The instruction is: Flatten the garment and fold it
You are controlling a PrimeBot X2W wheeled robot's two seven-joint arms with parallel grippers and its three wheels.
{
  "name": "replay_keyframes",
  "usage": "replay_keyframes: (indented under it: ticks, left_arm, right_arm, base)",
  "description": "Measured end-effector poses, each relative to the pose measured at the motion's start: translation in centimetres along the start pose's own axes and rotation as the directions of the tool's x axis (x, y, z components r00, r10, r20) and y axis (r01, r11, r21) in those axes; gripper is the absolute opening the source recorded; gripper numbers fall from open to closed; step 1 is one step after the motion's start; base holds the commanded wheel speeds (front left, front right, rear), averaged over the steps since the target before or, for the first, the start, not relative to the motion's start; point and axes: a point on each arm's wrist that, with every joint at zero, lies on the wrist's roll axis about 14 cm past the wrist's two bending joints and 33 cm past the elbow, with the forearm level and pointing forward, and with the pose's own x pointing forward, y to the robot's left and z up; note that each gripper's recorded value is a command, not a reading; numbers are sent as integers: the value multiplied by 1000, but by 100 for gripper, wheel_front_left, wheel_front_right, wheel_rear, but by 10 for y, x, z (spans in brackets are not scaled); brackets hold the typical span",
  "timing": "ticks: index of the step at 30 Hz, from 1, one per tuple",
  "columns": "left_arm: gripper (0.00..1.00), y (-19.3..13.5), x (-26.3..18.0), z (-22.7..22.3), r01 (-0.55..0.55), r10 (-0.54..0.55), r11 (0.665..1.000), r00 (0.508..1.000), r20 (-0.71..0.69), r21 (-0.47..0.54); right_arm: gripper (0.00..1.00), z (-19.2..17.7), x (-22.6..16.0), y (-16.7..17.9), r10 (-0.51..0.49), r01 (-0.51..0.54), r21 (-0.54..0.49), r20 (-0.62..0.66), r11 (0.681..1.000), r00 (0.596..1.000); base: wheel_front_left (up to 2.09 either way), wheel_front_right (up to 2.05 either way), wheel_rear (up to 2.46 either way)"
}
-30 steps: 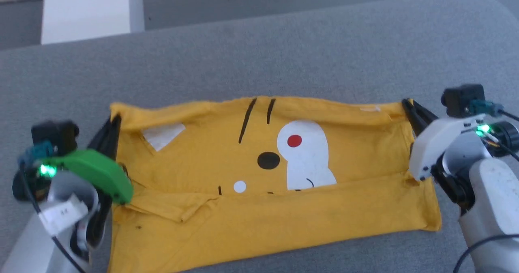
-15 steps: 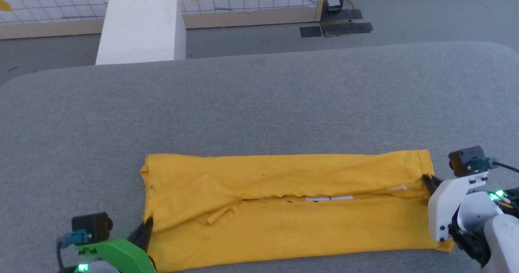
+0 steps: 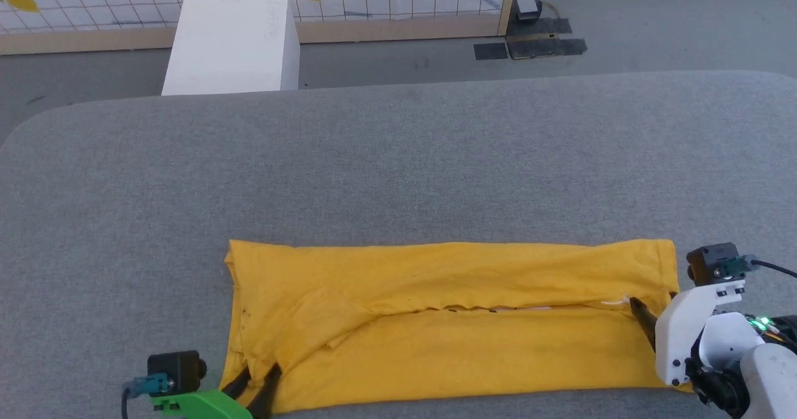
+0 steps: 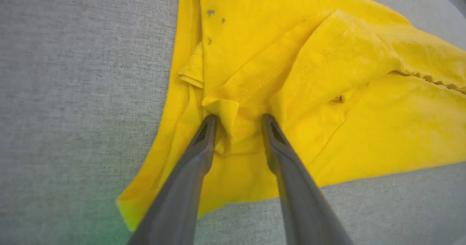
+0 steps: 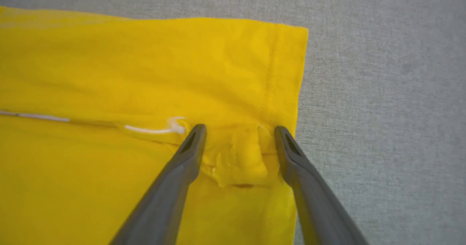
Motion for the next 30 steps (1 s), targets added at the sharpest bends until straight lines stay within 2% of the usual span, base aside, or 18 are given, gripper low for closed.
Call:
replay_keyframes:
  ticks: [5,10,15,19,23,28,30]
  left_arm:
    - [100,-3,-4,12,3,-3,1000,997,76,-1]
    - [100,-1,-13,39,-39,22,997,972,236,65]
    - [100,2,-23,85,-103,50,991,886,461,90]
    - [100,-4,-24,114,-123,43,987,826,563,105]
    - [100,-9,-25,143,-161,26,975,772,635,155]
    - [100,-20,-32,183,-183,9,970,686,728,159]
    - [100,-22,-32,192,-186,9,970,665,747,154]
  right_arm:
    - [100,2,-11,-1,-6,1,77,59,997,998]
    - [100,14,-26,4,-14,-17,170,179,985,984]
    - [100,26,-44,1,-65,-15,259,298,966,953]
    - [100,34,-53,-10,-121,9,304,353,953,928]
    - [100,33,-55,-19,-161,42,320,357,947,920]
    - [100,31,-49,-31,-201,76,353,331,932,922]
    - [100,29,-43,-31,-198,79,364,303,928,932]
  base:
    - [0,0,0]
    - [0,0,0]
    - [0,0,0]
    - [0,0,0]
    - [0,0,0]
    - [0,0,0]
    - [0,0,0]
